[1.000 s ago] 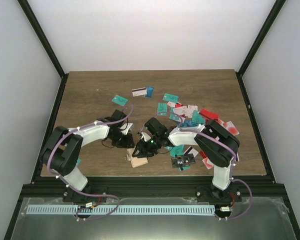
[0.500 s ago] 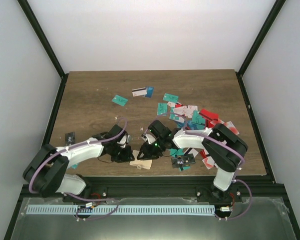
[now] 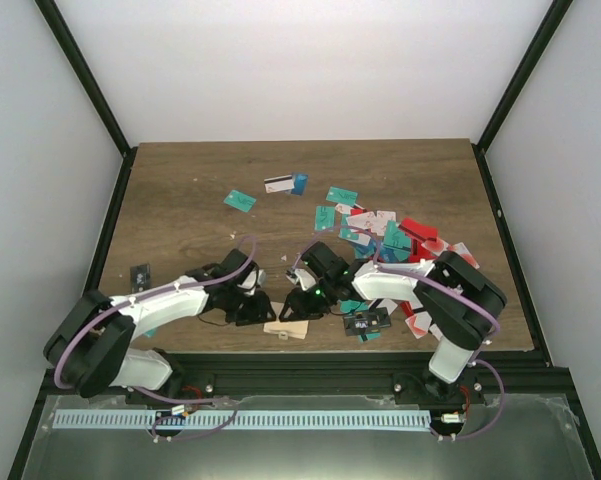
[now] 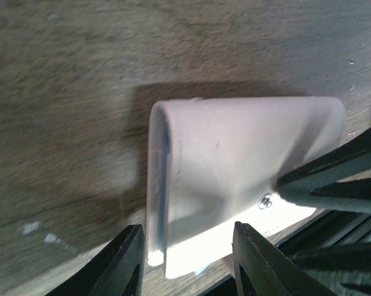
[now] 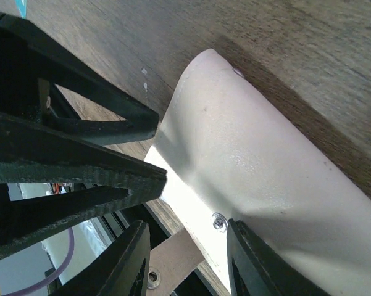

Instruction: Put the credit cards into the card holder

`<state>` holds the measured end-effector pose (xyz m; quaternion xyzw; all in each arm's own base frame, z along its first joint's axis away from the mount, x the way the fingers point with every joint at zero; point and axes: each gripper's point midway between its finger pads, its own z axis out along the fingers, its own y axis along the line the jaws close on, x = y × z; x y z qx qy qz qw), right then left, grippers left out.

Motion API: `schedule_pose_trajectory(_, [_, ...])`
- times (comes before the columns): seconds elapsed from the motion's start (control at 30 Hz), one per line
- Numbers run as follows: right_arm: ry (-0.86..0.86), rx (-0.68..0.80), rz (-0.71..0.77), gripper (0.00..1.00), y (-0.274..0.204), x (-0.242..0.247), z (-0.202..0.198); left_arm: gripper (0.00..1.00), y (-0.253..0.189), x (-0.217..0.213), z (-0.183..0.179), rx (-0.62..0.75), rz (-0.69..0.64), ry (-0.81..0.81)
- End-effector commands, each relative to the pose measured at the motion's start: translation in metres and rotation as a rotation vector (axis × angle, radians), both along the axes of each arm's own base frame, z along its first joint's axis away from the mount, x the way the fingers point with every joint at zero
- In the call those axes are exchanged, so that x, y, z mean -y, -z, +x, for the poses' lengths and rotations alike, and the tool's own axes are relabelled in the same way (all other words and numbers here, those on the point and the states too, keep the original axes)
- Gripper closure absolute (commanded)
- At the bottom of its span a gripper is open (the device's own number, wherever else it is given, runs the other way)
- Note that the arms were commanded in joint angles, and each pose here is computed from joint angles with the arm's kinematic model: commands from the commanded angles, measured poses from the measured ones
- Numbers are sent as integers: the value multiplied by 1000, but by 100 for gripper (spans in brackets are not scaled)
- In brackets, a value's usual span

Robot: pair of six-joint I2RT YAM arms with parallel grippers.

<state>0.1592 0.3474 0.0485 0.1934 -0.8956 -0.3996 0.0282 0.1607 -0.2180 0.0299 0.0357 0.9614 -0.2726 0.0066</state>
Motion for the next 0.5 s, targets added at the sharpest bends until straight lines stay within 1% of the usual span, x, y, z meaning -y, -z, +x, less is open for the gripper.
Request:
schedule_pose_trajectory(0.0, [-37,24,33,63,-8,0,-4,59,-1,14,6,21,-20,60])
schedule_pose_trajectory(0.13, [-51,41,57,63,-14,-2,-4,61,13,14,2,-1,26,101])
schedule_pose_trajectory(0.33, [-80,64,93,64,-25,-4,-6,76,28,10,-5,-23,91,128])
schedule_pose_trajectory(0.47, [-99,103,92,66,-34,1,-8,80,32,4,-9,-23,132,140])
